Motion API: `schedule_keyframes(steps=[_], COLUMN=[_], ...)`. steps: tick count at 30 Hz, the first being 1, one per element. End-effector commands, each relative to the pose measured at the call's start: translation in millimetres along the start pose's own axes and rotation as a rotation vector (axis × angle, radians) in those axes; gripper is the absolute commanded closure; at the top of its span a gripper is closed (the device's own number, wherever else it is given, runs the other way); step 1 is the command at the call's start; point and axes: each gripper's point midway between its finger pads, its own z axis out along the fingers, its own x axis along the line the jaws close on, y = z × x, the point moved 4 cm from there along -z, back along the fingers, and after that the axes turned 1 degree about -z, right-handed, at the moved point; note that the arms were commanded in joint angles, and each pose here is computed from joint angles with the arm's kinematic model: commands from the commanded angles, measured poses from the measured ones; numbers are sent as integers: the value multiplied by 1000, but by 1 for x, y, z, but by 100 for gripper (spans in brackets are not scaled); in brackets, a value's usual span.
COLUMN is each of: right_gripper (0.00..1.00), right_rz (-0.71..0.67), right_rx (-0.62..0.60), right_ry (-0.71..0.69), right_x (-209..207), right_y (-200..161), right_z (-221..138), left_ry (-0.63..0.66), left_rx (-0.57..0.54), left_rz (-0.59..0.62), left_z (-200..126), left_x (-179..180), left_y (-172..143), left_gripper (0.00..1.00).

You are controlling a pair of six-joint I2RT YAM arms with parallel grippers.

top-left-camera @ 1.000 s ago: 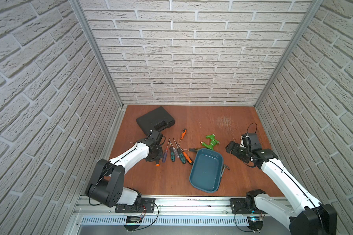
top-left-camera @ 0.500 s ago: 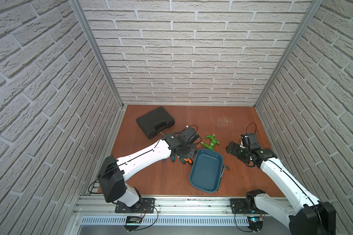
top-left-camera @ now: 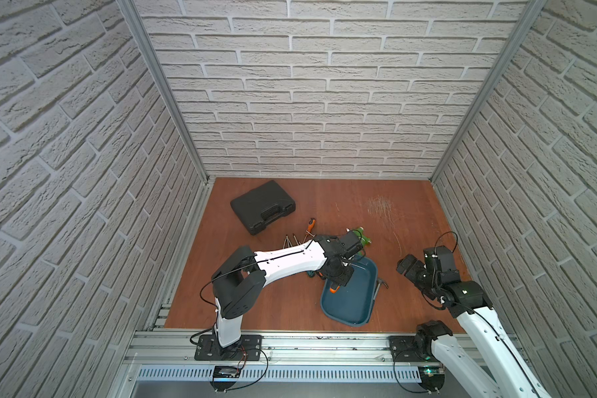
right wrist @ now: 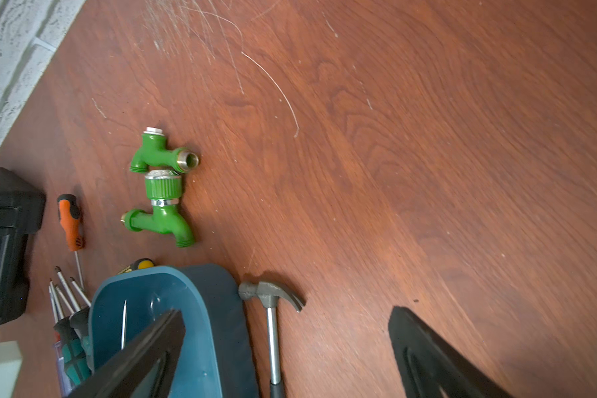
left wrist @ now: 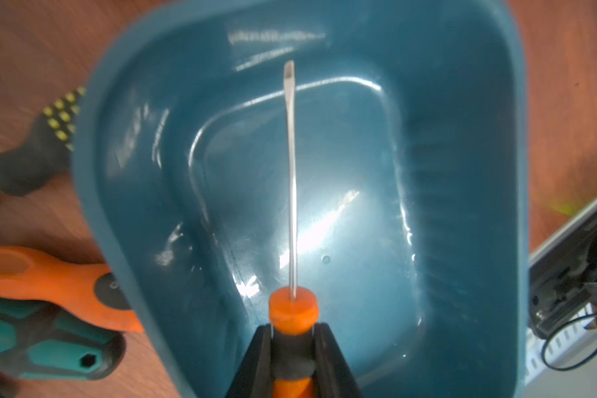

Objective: Put the screwdriver on the desktop into the storage box
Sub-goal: Place the screwdriver in the storage box.

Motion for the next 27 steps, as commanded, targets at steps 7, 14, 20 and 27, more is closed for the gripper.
schedule_keyframes(steps=[7, 14, 20, 27], right_gripper=[3, 4, 11, 17], right_rz=[26, 3, -121, -296], right_rx=[7, 48, 195, 300], right_ry=[-19, 5, 1, 6], right_x=[-9, 2, 17, 46], right_y=[-6, -1, -15, -55], right_z=[-5, -21, -18, -9], left_ry=[15, 41, -31, -26], left_rx=[124, 104, -92, -467], left_rz=[11, 27, 37, -186], left_z=[36, 35, -14, -98], left_x=[3, 5, -9, 26], left_y=[-11, -4, 15, 39], left_gripper=[87, 59, 54, 54])
